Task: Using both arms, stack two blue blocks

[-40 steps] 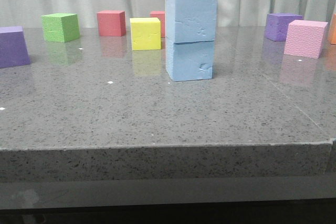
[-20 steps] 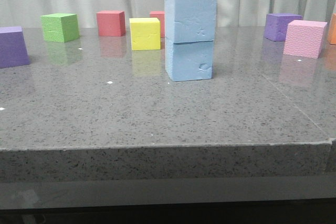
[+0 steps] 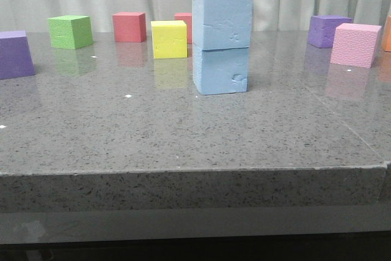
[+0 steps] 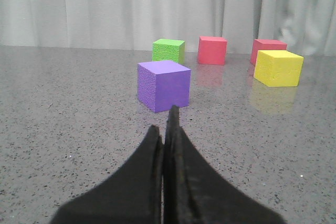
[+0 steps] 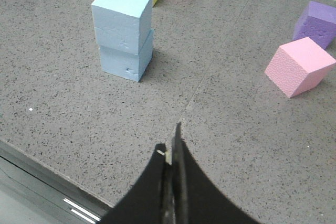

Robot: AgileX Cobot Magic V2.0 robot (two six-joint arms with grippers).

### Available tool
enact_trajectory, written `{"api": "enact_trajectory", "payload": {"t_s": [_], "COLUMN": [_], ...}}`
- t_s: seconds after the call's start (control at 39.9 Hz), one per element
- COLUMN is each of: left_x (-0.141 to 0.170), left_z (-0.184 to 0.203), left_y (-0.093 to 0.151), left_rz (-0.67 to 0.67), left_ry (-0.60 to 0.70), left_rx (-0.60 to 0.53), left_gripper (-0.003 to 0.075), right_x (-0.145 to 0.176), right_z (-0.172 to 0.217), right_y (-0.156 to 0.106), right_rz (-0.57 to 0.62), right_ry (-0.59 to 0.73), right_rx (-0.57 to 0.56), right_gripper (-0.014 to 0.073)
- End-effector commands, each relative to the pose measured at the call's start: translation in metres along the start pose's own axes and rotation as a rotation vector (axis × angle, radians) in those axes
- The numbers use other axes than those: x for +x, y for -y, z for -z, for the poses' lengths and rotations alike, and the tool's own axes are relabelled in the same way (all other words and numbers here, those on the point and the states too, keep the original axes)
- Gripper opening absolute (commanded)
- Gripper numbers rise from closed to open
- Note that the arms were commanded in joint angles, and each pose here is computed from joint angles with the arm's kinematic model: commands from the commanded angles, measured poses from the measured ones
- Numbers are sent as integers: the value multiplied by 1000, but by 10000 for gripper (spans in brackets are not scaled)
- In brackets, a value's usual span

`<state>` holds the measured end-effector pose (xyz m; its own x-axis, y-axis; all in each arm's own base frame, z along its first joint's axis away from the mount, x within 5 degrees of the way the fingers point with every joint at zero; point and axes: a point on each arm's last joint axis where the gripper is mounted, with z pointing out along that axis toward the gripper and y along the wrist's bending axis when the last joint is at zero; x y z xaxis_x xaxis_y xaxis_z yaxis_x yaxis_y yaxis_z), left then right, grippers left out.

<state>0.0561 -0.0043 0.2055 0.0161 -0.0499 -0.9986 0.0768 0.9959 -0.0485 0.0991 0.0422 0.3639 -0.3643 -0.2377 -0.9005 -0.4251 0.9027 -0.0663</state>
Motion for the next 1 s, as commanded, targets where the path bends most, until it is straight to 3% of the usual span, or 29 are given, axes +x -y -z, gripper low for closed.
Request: {"api": "enact_trajectory", "payload": {"t_s": [0.0,0.23,0.5,0.68,0.98], "left_x": [-8,-8,-8,-8,-8], "left_z": [2,2,2,2,2], "left_y": [0,0,0,0,0], "left_rz": [8,8,8,8,8], "left_ry": [101,101,101,101,101], "left_rx": [5,5,7,7,7], "left_gripper": [-19,-19,-19,-19,-19], "right_x": [-12,0,107,151,167], "right_z": [4,6,2,-9,-16], "right_y": [2,3,8,7,7], "right_rz": [1,-1,-53,-63,-126], "right_ry": [90,142,485,509,511], "right_rx": [15,37,305,381,389], "right_gripper": [-66,-66,-66,-66,-66]}}
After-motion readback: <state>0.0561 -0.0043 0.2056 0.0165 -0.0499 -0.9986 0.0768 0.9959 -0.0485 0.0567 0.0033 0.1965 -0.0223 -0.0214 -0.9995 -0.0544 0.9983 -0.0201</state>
